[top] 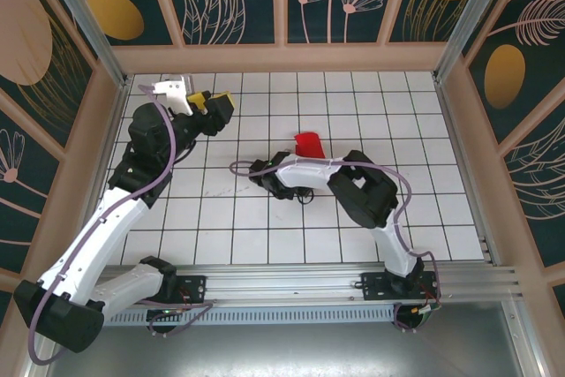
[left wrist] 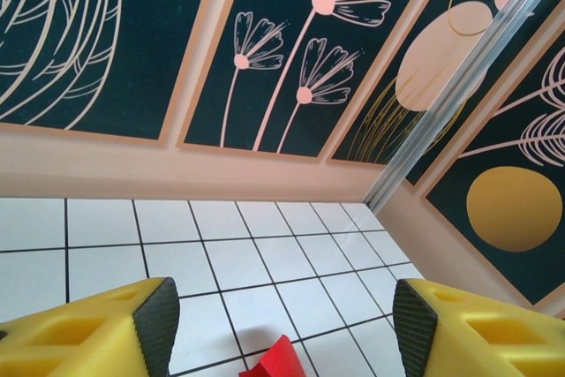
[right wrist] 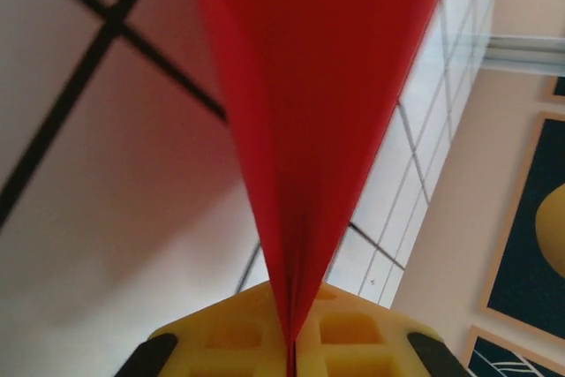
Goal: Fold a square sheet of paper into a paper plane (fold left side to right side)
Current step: Turn over the paper at the center of the table, then pick up the paper from the center of the table.
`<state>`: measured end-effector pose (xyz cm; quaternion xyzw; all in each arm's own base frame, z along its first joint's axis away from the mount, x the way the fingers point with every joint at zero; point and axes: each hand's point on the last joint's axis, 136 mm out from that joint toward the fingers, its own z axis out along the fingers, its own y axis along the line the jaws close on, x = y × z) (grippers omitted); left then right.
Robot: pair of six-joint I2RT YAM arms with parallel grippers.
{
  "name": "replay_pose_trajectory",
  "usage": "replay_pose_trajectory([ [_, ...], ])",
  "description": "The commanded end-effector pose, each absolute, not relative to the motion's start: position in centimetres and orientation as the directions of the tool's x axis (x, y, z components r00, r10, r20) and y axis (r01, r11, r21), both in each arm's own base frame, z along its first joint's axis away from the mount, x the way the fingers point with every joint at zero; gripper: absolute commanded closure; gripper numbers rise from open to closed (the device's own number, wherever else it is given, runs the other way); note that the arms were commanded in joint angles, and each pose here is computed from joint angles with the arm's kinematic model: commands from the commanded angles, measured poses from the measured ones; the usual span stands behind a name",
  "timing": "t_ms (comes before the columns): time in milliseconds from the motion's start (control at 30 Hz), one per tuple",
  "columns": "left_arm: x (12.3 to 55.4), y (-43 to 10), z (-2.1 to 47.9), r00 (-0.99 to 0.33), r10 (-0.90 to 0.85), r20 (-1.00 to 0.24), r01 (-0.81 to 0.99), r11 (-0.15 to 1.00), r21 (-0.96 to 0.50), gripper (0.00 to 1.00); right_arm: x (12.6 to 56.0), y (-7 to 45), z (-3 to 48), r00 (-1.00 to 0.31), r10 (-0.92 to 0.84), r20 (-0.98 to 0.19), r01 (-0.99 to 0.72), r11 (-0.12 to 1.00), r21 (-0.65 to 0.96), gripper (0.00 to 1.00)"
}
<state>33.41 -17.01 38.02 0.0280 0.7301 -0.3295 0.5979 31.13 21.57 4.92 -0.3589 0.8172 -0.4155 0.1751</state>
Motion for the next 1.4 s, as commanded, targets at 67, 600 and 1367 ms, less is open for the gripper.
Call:
replay_pose_trajectory([
  [67,33.9,-17.7,37.3,-0.319,-0.35,-0.881,0.44,0.768,-0.465,0.32,28.4,23.5,2.2,-0.648,-0.759,0.068,-0.601,0.454,-0.658,0.65],
  [600,37.1,-23.0,27.4,-0.655,-0.384,-0.651,0.346,0.614,-0.709,0.27,24.7,26.8,13.8,-0.725,-0.508,-0.466,-0.578,0.816,0.01,0.07],
  [1367,40.6,-37.7,7.4,-0.934,-0.157,-0.321,0.201,0.513,-0.834,0.53,33.2,16.6,17.6,-0.751,0.21,-0.627,-0.332,0.7,0.632,0.07],
])
